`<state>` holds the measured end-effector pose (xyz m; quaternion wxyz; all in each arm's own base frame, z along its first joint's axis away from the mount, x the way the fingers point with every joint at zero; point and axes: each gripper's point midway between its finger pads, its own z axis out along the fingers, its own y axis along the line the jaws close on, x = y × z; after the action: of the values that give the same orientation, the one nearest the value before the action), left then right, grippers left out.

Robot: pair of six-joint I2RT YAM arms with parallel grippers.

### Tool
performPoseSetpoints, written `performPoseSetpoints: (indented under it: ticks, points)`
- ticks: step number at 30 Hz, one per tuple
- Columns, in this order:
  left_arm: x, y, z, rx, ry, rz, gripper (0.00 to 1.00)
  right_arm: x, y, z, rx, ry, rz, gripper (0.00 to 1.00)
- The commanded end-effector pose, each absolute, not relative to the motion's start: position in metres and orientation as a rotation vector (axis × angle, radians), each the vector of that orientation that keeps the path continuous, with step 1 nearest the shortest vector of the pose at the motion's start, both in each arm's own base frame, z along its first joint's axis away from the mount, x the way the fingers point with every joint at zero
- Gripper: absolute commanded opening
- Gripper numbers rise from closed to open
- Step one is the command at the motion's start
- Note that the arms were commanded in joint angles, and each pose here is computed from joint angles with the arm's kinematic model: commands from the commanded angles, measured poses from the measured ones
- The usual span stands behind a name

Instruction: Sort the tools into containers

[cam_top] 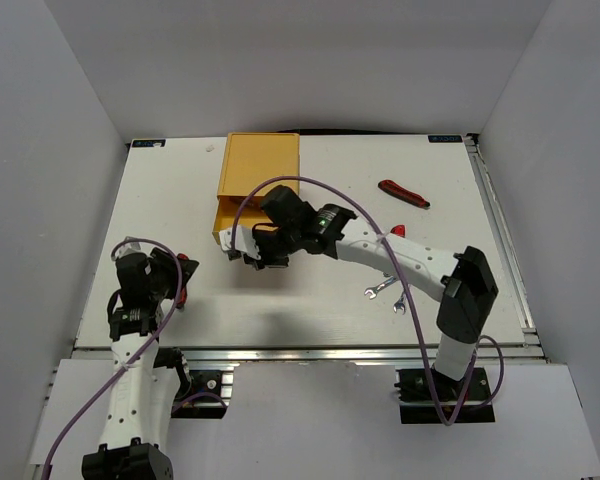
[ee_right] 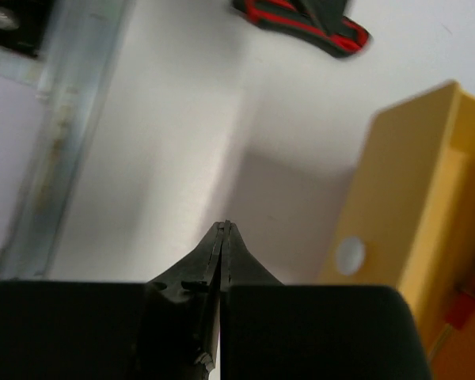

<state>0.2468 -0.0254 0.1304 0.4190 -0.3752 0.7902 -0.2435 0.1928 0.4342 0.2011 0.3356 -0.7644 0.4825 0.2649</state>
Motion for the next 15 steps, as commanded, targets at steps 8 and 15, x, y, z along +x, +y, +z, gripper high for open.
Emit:
performPoseSetpoints:
  ticks: [8,15]
  points:
    - [0.249,-0.026,0.13,-0.942,1.956,-0.633,0.52,0.289,0.447,0.19,-1.654,1.405,0.198,0.0]
    - [0.252,-0.028,0.137,-0.922,1.935,-0.659,0.54,0.299,0.448,0.201,-1.596,1.383,0.158,0.21]
